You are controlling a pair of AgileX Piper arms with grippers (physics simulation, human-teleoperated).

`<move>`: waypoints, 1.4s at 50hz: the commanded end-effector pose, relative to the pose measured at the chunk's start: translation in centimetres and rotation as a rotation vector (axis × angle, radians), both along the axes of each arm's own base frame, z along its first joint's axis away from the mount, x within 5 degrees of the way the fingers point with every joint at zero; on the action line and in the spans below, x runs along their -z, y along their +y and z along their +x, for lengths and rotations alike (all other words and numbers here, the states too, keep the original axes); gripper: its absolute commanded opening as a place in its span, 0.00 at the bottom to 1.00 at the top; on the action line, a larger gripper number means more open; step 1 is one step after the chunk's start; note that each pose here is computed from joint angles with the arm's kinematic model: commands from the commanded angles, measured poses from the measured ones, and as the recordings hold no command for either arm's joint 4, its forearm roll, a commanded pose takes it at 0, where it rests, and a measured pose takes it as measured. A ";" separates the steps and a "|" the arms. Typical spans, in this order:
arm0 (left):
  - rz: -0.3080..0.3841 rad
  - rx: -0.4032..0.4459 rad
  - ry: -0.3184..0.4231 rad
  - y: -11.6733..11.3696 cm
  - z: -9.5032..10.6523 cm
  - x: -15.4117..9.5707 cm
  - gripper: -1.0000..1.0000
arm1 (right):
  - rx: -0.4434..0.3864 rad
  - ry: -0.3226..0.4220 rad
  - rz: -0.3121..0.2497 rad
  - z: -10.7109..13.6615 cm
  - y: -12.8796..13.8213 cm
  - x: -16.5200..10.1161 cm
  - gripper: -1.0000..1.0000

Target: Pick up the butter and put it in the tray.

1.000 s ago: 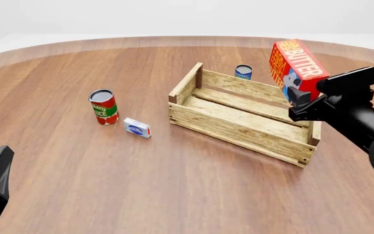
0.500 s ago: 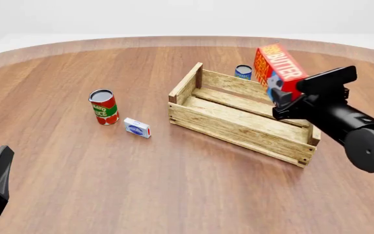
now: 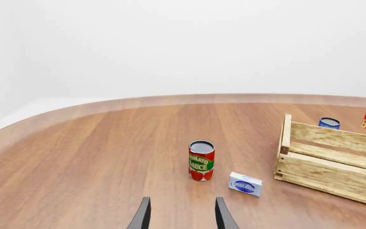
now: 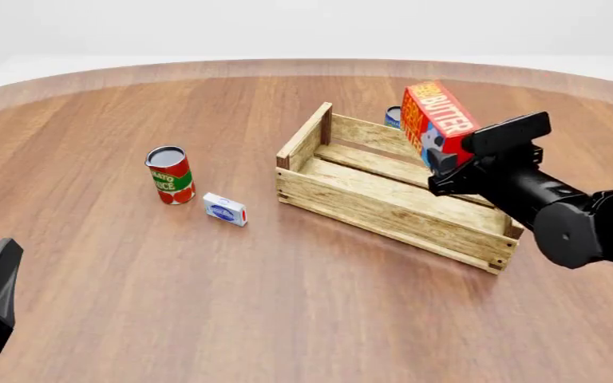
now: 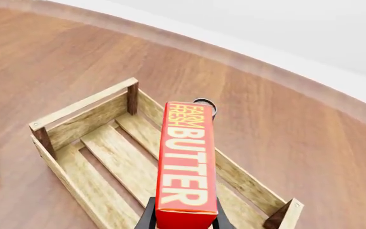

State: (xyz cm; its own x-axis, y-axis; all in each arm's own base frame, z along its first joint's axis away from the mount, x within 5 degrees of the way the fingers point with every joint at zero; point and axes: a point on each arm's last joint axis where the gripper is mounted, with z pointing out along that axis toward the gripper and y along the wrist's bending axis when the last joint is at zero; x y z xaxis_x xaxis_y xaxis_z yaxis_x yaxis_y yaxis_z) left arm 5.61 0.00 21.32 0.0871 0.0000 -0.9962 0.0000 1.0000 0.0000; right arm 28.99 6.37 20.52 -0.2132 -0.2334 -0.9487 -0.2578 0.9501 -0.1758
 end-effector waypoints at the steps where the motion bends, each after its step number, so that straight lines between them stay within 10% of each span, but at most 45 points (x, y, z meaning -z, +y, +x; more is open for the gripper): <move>1: 0.000 0.000 0.000 0.0 0.0 0.0 1.00 | 0.002 -0.010 0.024 1.2 0.4 0.2 0.00; 70: 0.000 0.000 0.000 0.0 0.0 0.0 1.00 | 0.011 0.061 0.042 4.7 1.2 5.2 0.00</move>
State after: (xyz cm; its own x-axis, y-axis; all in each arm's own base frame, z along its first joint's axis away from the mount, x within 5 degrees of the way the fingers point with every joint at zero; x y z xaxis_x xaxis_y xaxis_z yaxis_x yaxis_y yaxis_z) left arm 5.61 0.00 21.32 0.0871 0.0000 -0.9962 0.0000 1.0000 0.0000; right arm 33.20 7.53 15.02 -0.2908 -0.2163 -0.9320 -0.2668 0.9538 -0.1382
